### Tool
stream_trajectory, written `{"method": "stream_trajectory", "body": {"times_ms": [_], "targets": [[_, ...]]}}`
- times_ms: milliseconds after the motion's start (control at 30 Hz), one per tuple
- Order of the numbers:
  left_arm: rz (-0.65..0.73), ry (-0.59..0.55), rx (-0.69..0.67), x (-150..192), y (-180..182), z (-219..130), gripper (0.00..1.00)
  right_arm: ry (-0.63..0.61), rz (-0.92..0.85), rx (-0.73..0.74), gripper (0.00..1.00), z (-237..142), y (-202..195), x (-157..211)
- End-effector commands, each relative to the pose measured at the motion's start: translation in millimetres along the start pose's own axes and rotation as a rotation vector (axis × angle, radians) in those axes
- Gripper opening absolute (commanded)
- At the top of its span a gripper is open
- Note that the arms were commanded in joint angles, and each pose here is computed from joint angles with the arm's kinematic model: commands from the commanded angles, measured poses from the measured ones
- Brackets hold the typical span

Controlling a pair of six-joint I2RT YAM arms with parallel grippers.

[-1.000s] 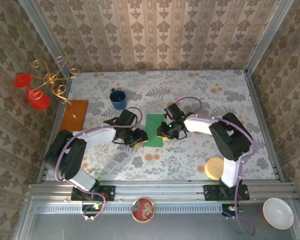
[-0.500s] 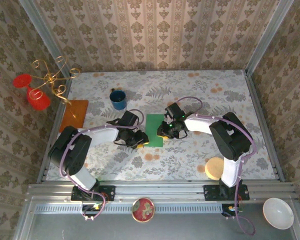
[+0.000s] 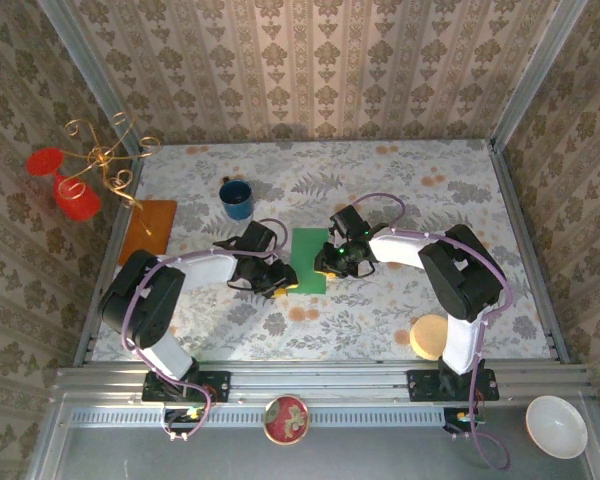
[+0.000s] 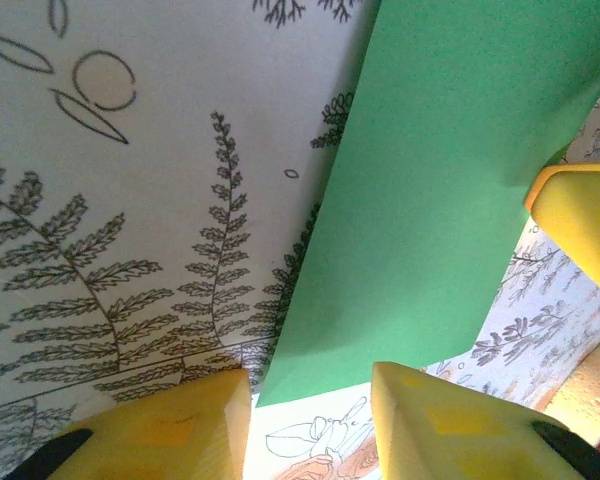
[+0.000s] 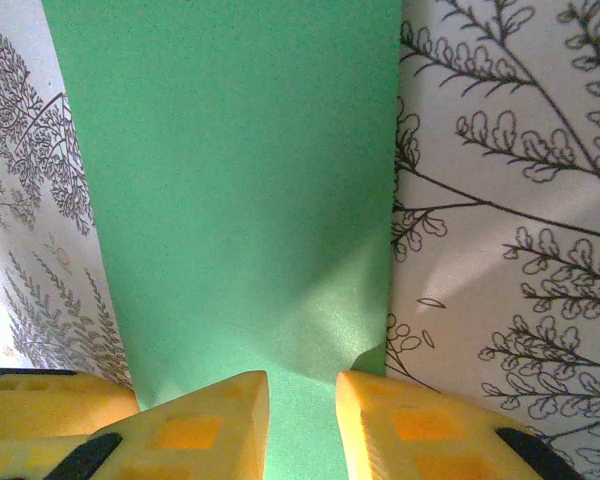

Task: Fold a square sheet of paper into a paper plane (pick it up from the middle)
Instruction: Third fold the triangle at the center of the table.

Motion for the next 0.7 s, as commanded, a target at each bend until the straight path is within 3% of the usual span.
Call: {"method": "stream_trajectory", "body": {"times_ms": [0, 233, 667], "targets": [[0.030, 0.020, 0.113, -3, -19, 6, 0.37, 0.046, 0.054, 0.104, 0.29, 13, -32, 11], [0.037, -0.011, 0.220, -19, -26, -10, 0.37, 0.039, 0.050, 0.082, 0.30, 9, -25, 10], [0.036, 0.008, 0.206, -38, -22, -3, 0.35, 0.034, 0.050, 0.081, 0.30, 6, -26, 12]]}}
Point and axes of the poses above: each hand's point on the last joint's axis, 136 mm out from that joint toward the fingers, its own z axis out along the fingers, its own y axis along the line the jaws close on, x = y × z, the point moved 2 cm from there along -z, back along the fingers, and after that the axes turned 7 degrees about z, right-handed, at the moved point
